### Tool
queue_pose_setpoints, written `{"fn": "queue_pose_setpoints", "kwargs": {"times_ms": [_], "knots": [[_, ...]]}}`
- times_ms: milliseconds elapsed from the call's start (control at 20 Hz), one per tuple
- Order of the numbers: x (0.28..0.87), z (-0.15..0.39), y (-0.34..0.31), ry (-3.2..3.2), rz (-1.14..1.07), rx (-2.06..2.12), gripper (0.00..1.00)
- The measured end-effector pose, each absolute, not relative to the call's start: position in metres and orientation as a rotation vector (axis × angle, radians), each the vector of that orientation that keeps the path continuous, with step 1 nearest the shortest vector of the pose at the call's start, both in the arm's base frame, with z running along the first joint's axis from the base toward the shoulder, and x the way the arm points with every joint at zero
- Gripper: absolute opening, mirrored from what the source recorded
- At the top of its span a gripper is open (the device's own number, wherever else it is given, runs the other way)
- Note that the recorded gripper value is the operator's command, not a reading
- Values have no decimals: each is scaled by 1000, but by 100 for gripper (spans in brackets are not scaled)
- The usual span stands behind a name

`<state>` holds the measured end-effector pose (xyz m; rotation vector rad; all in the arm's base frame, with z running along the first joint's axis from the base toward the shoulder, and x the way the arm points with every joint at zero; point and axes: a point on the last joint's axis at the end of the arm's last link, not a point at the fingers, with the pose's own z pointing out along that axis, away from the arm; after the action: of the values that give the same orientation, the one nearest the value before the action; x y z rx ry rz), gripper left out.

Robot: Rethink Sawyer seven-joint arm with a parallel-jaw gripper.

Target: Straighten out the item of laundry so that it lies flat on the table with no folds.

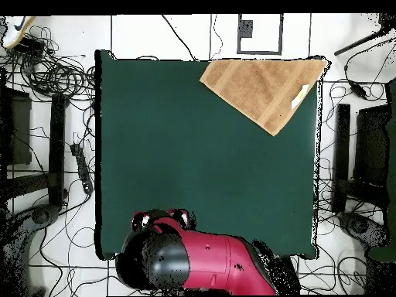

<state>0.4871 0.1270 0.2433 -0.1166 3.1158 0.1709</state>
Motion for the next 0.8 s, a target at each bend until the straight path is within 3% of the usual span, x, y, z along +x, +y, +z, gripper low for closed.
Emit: {"fn": "queue_pose_setpoints", "kwargs": {"times_ms": [800], "knots": [[489,243,131,3117,187,-140,100]]}}
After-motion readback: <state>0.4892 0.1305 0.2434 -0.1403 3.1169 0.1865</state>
